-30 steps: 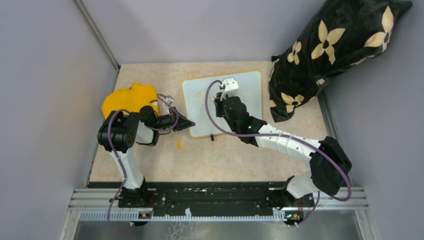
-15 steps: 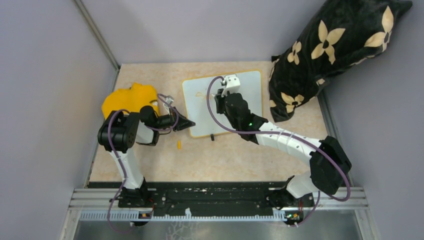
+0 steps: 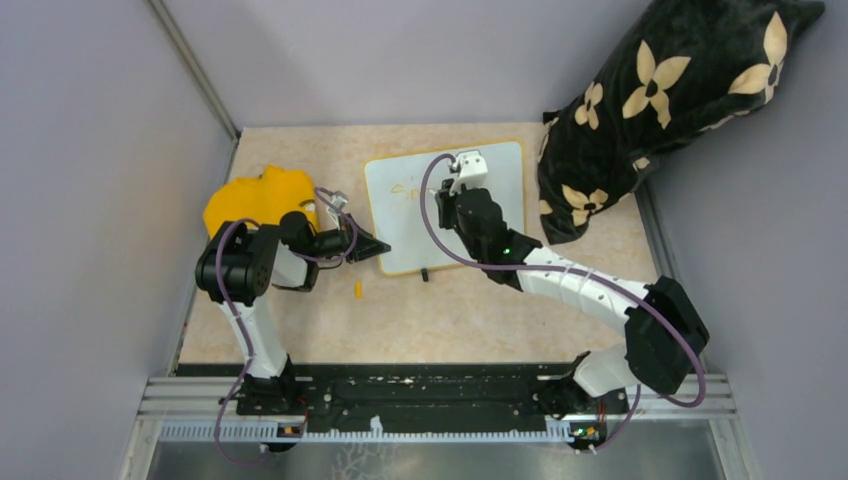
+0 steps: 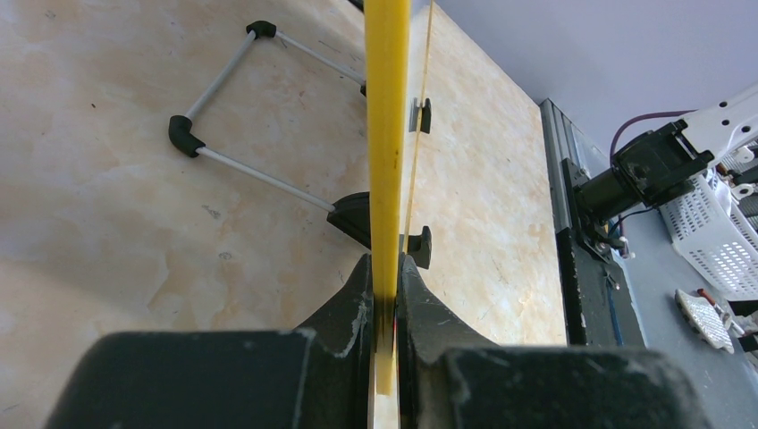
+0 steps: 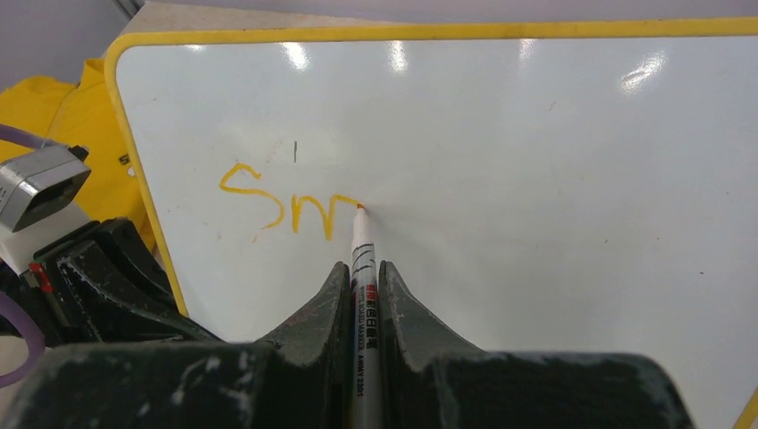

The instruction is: Write a sentence on the whiteboard

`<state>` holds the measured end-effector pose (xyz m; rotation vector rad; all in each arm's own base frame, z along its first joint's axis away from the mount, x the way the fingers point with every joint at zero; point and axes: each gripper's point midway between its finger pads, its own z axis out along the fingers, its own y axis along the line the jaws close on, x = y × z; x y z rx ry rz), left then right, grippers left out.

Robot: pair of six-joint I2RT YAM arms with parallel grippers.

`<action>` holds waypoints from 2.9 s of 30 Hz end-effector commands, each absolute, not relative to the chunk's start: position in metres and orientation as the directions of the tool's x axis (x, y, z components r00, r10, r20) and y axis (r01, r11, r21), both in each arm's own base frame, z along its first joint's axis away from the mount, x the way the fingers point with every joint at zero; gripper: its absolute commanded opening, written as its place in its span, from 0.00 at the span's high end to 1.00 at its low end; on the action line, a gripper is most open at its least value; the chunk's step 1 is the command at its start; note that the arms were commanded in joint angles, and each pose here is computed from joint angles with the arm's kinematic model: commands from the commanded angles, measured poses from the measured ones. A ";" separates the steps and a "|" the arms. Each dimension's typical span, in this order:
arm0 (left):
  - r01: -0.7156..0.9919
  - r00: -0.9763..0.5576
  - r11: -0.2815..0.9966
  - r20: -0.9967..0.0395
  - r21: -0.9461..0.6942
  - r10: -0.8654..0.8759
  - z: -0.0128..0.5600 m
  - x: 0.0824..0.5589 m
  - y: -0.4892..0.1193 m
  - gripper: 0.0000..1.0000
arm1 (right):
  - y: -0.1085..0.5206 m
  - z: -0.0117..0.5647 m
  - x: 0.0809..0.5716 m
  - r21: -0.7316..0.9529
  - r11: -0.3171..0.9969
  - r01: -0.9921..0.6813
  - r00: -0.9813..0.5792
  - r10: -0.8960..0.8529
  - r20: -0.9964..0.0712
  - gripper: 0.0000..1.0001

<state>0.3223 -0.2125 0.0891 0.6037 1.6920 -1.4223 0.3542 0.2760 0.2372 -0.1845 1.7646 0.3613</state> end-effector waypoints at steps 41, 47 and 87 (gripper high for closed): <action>0.776 -0.555 0.273 -0.821 -0.569 -0.135 0.075 0.324 -0.211 1.00 | 0.261 0.296 0.360 0.261 0.910 -0.321 -0.129 0.231 -0.964 1.00; 0.776 -0.554 0.273 -0.822 -0.568 -0.136 0.076 0.324 -0.211 1.00 | 0.267 0.302 0.364 0.266 0.905 -0.333 -0.123 0.238 -0.963 1.00; 0.775 -0.555 0.274 -0.820 -0.570 -0.137 0.075 0.325 -0.211 1.00 | 0.254 0.303 0.355 0.304 0.891 -0.339 -0.147 0.269 -0.952 1.00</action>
